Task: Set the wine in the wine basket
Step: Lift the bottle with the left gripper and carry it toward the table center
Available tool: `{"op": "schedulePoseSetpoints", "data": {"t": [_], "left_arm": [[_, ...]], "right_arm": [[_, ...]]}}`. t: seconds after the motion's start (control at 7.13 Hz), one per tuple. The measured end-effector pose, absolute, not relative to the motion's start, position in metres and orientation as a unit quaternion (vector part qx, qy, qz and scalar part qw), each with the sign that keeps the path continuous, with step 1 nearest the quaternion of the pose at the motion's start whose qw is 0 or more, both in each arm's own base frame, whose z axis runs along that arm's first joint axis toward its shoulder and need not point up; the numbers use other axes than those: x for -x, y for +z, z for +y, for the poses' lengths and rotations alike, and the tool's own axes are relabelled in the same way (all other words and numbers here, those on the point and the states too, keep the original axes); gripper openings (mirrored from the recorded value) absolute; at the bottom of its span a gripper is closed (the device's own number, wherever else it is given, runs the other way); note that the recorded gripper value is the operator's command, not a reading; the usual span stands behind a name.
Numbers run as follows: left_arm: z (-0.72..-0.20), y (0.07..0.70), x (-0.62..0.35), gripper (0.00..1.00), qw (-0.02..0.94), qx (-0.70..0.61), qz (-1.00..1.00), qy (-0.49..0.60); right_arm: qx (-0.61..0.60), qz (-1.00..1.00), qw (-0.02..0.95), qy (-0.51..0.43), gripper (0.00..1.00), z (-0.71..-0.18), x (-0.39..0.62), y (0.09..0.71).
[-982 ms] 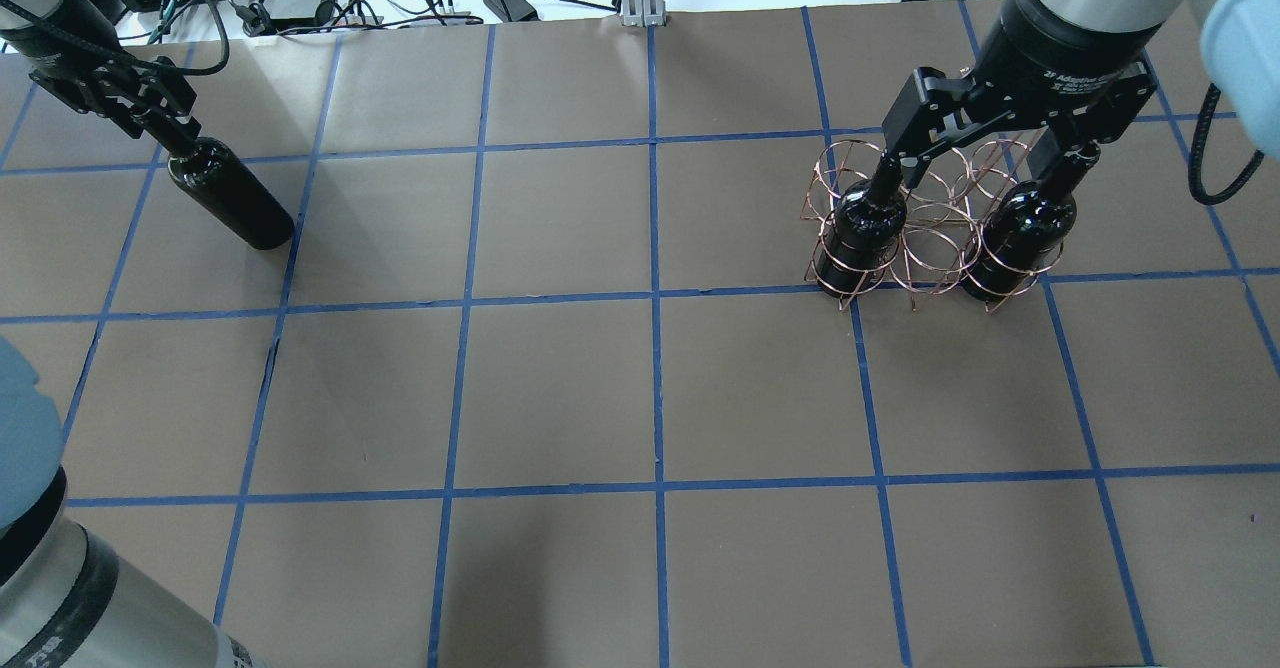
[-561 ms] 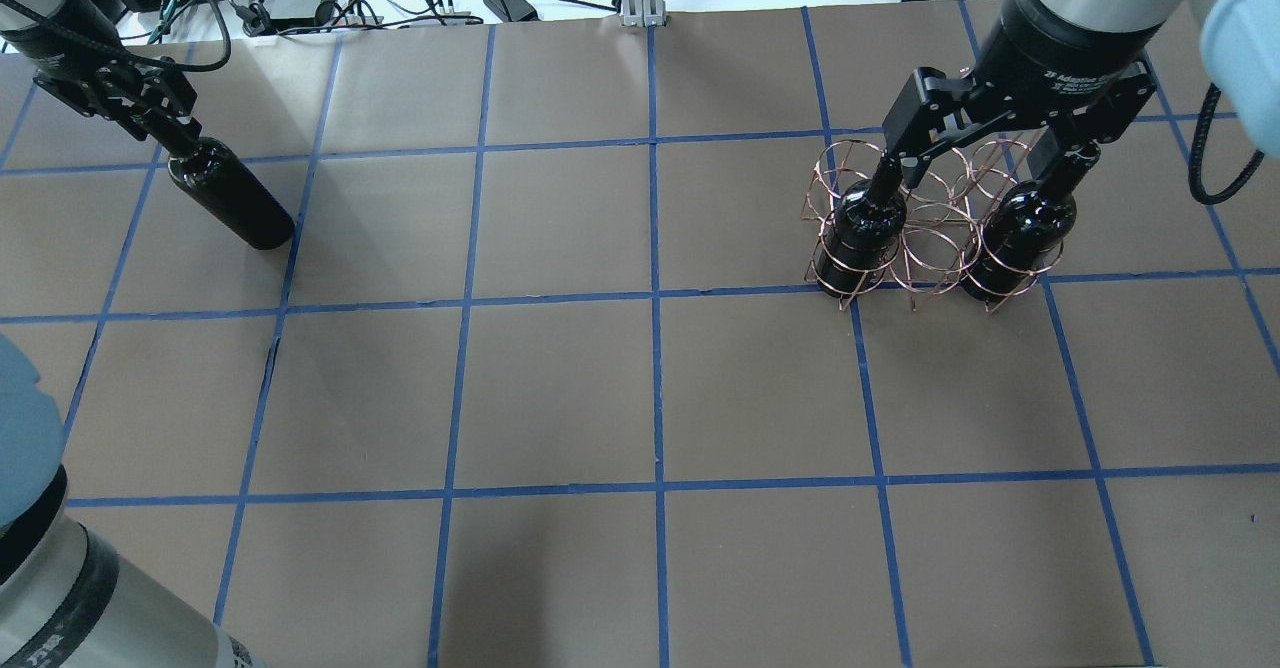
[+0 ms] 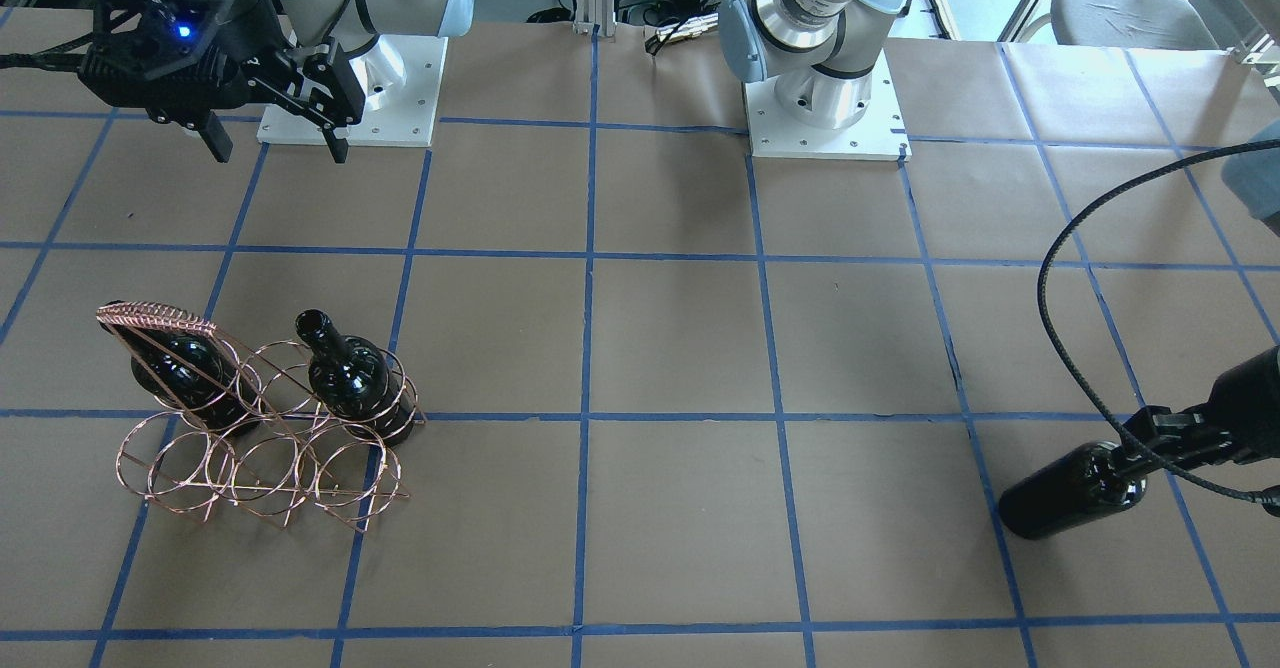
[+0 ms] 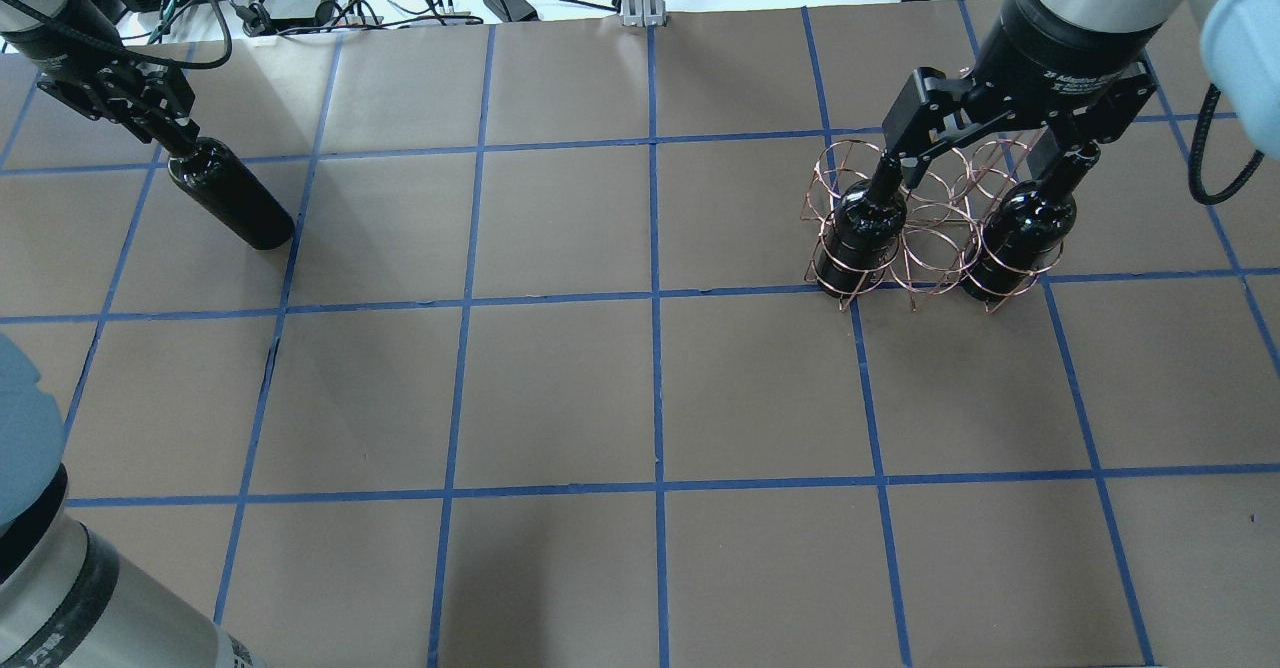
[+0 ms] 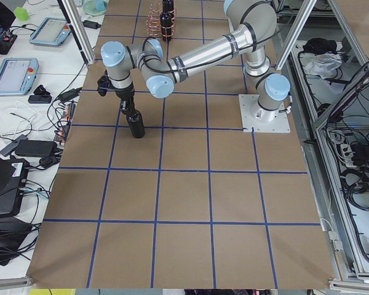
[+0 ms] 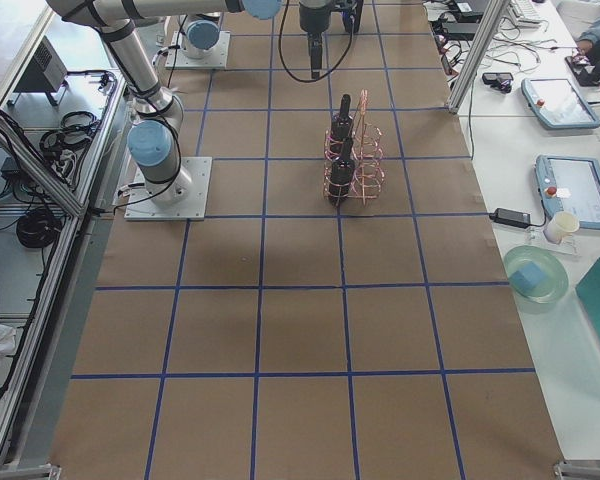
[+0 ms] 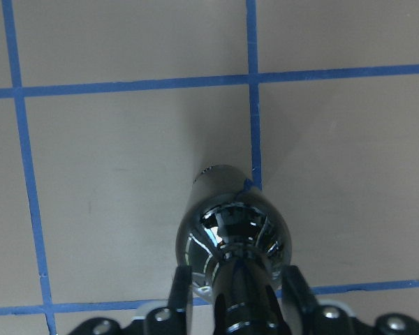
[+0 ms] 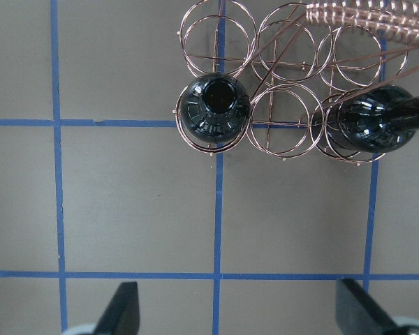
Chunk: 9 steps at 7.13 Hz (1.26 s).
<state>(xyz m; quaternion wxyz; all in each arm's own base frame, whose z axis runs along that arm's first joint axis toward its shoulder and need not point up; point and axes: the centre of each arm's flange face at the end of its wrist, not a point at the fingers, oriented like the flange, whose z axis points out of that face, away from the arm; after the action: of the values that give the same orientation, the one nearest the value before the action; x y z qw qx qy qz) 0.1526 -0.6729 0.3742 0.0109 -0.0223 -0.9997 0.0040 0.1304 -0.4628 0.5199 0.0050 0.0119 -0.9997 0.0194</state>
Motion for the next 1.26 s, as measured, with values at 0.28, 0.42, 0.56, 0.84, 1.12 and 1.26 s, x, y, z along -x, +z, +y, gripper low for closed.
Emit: {"op": "schedulePoseSetpoints", "data": {"t": [0.28,0.42,0.56,0.84,1.12,1.26], "left_arm": [[-0.668,0.376,-0.151,0.00,0.012,0.022,-1.000,-0.004],[-0.665,0.378,-0.150,0.00,0.012,0.022,-1.000,-0.007],[-0.662,0.386,-0.145,0.00,0.011,0.023,-1.000,-0.005],[-0.650,0.419,-0.100,0.00,0.011,0.011,-1.000,-0.002],[-0.627,0.447,-0.003,0.00,0.009,0.022,-1.000,0.004],[-0.607,0.453,0.043,0.00,0.011,0.037,-0.999,0.006]], "right_arm": [[-0.012,-1.000,0.005,0.019,1.00,-0.463,-0.130,0.520],[-0.012,-1.000,0.005,0.019,1.00,-0.463,-0.130,0.520],[-0.012,-1.000,0.005,0.019,1.00,-0.463,-0.130,0.520],[-0.012,-1.000,0.006,0.020,1.00,-0.463,-0.130,0.520],[-0.012,-1.000,0.006,0.021,1.00,-0.462,-0.130,0.521],[-0.012,-1.000,0.007,0.022,1.00,-0.462,-0.130,0.521]]}}
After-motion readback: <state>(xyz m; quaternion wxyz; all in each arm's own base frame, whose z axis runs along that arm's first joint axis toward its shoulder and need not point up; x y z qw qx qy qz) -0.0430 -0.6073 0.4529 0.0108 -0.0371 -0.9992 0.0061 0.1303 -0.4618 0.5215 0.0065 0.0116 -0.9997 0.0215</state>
